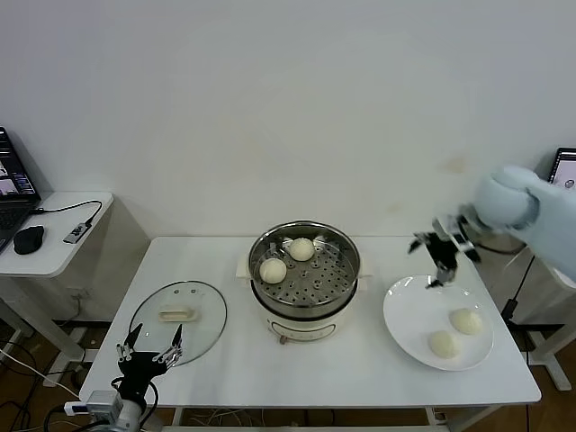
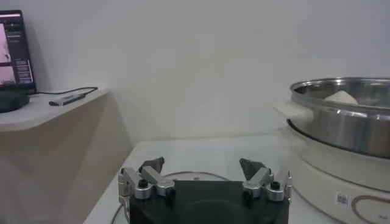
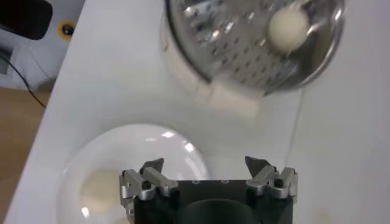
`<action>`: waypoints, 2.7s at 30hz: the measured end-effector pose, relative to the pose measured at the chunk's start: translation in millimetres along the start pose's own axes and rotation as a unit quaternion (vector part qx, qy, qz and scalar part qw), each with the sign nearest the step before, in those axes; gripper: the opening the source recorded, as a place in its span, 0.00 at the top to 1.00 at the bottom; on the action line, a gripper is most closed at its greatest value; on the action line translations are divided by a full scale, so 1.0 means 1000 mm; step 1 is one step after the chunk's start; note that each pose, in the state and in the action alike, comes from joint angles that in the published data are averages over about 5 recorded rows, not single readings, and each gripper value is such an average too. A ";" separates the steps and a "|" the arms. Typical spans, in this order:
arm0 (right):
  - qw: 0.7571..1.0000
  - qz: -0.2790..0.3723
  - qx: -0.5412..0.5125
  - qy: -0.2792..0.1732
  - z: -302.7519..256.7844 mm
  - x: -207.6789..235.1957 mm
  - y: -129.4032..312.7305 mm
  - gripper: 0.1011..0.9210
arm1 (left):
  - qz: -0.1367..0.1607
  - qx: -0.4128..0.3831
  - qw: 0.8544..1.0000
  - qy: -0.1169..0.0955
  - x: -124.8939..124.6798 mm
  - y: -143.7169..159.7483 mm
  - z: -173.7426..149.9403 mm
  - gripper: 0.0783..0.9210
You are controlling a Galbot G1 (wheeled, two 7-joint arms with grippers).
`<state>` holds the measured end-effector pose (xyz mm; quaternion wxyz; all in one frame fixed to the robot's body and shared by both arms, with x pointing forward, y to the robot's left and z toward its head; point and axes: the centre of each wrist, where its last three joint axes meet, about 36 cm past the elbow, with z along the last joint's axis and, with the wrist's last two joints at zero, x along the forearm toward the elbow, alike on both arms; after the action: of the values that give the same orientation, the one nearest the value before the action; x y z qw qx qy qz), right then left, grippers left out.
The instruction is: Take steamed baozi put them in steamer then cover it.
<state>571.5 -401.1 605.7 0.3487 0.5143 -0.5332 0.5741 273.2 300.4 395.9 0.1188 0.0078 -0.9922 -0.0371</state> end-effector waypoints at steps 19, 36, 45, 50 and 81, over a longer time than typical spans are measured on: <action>0.998 -0.037 -0.028 0.031 0.037 -0.071 0.070 0.12 | -0.007 0.002 1.000 0.003 0.004 0.000 0.001 0.12; 0.998 -0.041 -0.036 0.039 0.039 -0.112 0.079 0.15 | -0.009 0.002 1.000 0.005 0.003 0.002 0.003 0.12; 0.997 -0.046 -0.041 0.041 0.037 -0.127 0.080 0.23 | -0.010 0.003 1.000 0.005 0.002 0.002 0.004 0.12; 0.997 -0.042 -0.043 0.041 0.035 -0.131 0.078 0.27 | -0.010 0.004 1.000 0.004 0.001 0.001 0.004 0.12; 0.998 0.012 -0.054 0.029 0.039 -0.042 0.023 0.43 | -0.001 0.004 1.000 -0.003 -0.001 -0.003 -0.001 0.12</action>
<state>567.7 -437.0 555.8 0.3844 0.4718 -0.5592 0.5629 274.4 297.4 396.5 0.1156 0.0087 -0.9927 -0.0336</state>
